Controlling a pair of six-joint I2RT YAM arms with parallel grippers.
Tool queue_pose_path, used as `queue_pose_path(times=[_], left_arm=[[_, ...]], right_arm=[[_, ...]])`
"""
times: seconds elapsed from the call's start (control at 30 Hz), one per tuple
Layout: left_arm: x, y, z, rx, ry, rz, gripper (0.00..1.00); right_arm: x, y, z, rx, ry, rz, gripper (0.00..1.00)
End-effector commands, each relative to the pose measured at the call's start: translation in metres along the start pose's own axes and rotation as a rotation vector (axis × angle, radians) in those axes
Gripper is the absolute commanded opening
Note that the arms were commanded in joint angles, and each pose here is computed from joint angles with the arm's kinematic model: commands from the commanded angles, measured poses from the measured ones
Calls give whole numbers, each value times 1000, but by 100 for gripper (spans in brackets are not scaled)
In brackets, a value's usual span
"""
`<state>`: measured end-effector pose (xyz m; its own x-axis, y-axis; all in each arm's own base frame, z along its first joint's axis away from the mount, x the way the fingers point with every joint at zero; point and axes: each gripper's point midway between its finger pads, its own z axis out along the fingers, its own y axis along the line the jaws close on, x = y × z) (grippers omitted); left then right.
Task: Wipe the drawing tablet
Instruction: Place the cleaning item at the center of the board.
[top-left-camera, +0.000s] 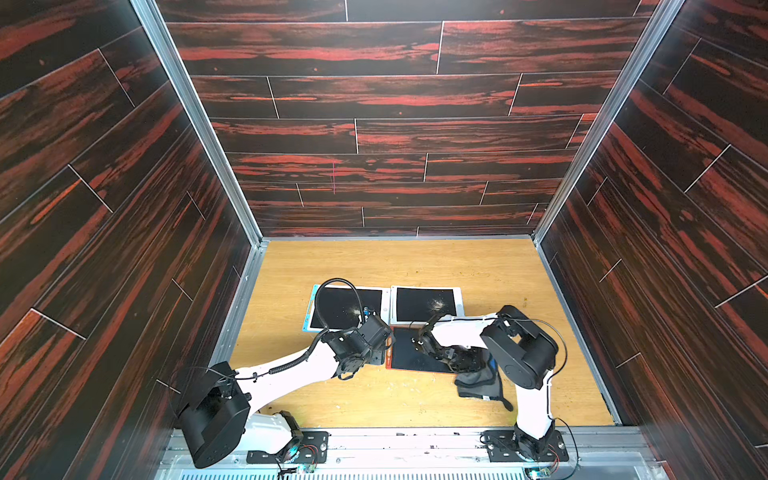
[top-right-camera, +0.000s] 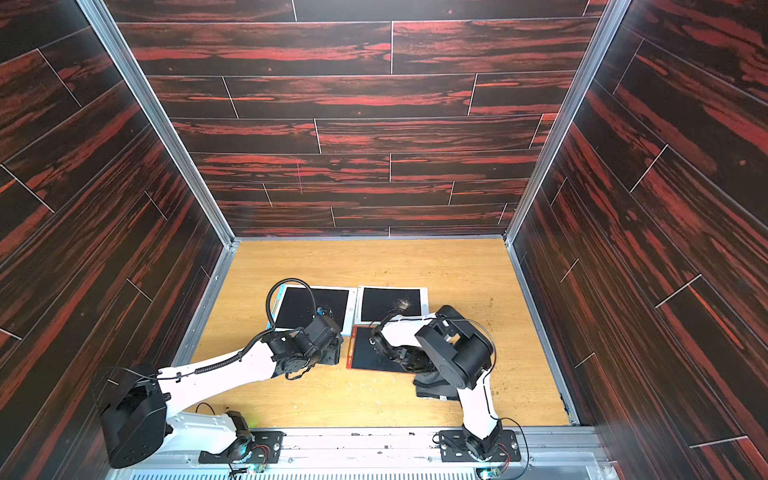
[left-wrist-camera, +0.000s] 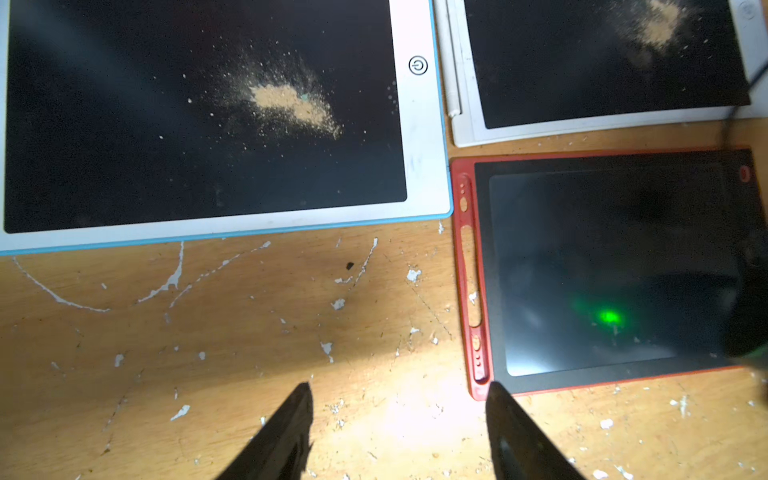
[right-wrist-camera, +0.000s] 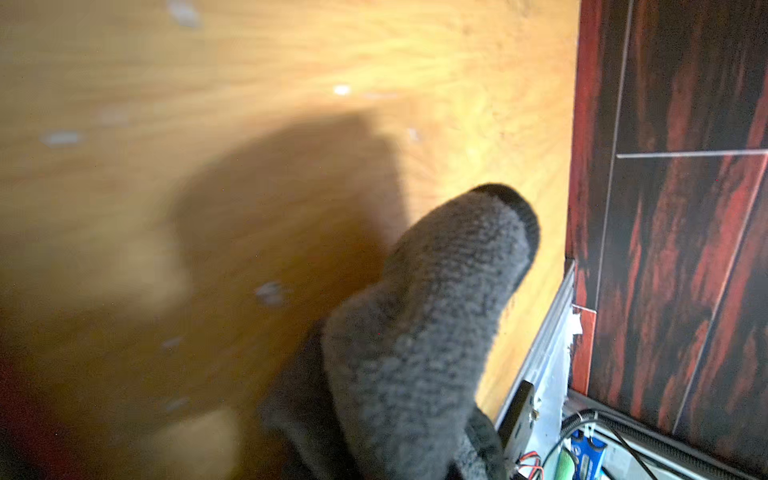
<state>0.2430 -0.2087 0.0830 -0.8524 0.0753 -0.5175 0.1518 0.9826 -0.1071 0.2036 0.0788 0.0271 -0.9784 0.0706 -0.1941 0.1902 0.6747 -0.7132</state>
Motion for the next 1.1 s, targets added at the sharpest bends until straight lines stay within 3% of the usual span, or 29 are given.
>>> queue_pose_path(times=[0.0,0.13,0.33,0.5,0.57,0.6,0.63,0.67,0.77,0.87,0.97,1.03,1.07], left_arm=[[-6,-3,-2,0,-8,-1,67],[-3,-3,0,1,2,-5,71],[-3,-12,9,78,16,-50,74],[-7,-21,13,119,22,-64,75],[-7,-25,17,129,33,-66,75],[-5,-26,20,132,43,-65,75],[-5,-28,22,138,48,-71,75],[-4,-29,24,143,53,-74,75],[0,-33,28,164,68,-90,75],[2,-34,33,179,83,-105,75],[3,-33,36,201,97,-128,75],[3,-33,39,213,103,-144,75],[4,-32,40,217,106,-149,75]], right_arm=[[-12,-26,-7,-13,-3,89,6],[-46,-56,-10,-101,7,204,6],[-92,-95,21,-145,57,379,5],[-120,-100,50,-221,119,500,3],[-131,-96,58,-266,127,511,6],[-135,-95,59,-283,124,517,29],[-138,-95,58,-290,113,519,83],[-137,-97,56,-283,102,523,98],[-137,-99,41,-299,28,505,99],[-137,-92,10,-425,-89,469,99],[-128,-64,-24,-712,-173,377,99],[-113,-37,-54,-976,-205,275,98],[-104,-27,-66,-1085,-212,239,93]])
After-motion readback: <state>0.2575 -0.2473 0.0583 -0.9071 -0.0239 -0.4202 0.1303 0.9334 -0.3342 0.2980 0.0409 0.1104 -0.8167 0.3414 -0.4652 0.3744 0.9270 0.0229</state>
